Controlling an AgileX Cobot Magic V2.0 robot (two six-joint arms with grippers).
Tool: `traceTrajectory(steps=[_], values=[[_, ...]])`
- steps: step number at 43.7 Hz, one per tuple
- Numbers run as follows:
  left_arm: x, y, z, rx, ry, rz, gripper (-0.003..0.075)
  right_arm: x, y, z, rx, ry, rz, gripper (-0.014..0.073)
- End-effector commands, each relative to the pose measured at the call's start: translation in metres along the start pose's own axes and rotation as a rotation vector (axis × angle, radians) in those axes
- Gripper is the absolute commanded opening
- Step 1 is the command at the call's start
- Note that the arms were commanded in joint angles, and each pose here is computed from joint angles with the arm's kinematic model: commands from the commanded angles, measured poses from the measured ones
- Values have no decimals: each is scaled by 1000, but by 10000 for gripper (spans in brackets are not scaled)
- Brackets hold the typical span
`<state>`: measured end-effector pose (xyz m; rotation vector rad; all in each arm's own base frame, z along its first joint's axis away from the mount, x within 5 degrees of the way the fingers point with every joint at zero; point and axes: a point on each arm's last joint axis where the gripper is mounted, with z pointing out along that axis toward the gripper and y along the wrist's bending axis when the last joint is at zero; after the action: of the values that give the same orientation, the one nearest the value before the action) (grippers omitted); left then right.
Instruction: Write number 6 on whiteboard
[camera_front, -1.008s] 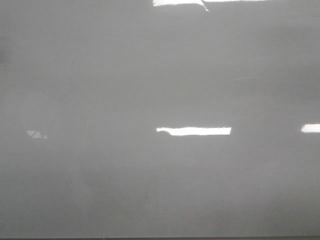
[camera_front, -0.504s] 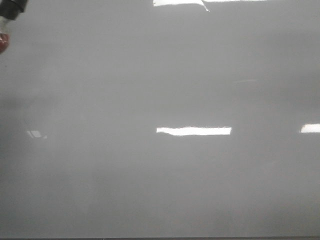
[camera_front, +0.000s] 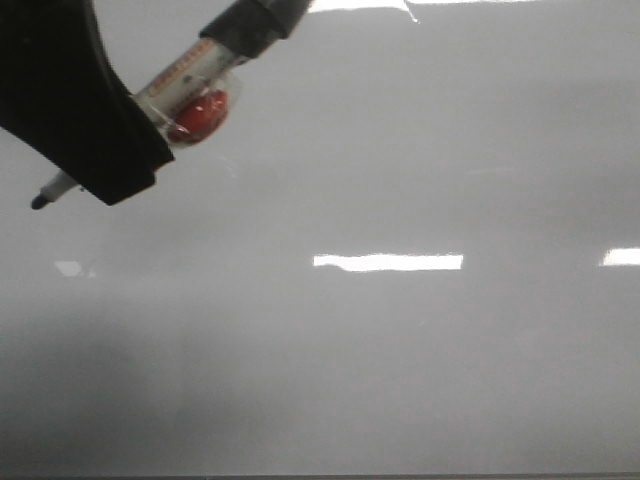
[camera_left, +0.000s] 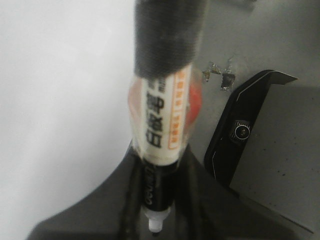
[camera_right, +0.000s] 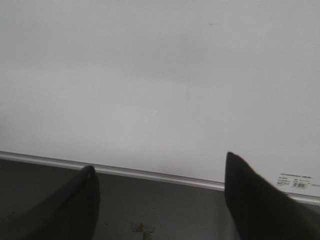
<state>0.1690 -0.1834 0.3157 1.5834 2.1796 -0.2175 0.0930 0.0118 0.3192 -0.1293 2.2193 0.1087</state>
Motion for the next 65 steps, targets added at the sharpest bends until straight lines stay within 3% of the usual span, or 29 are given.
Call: traceTrajectory(steps=[1, 10, 19, 31, 46, 53, 65], values=[[-17, -9, -8, 7, -72, 78, -20, -14, 7, -2, -77, -64, -47, 549], [-26, -19, 4, 37, -53, 182, -20, -29, 26, 4, -308, -13, -232, 549], [-28, -19, 5, 31, -68, 196, -20, -46, 54, 12, -561, -11, -534, 512], [-31, -19, 5, 17, -95, 258, -20, -65, 97, 32, -772, 61, -707, 494], [-32, -19, 5, 25, -109, 266, -20, -75, 148, 56, -866, 29, -797, 486], [-32, -19, 5, 25, -109, 266, -20, -75, 156, 62, -861, 12, -797, 478], [-33, -19, 5, 17, -122, 265, -20, -76, 156, 62, -861, 7, -788, 188]])
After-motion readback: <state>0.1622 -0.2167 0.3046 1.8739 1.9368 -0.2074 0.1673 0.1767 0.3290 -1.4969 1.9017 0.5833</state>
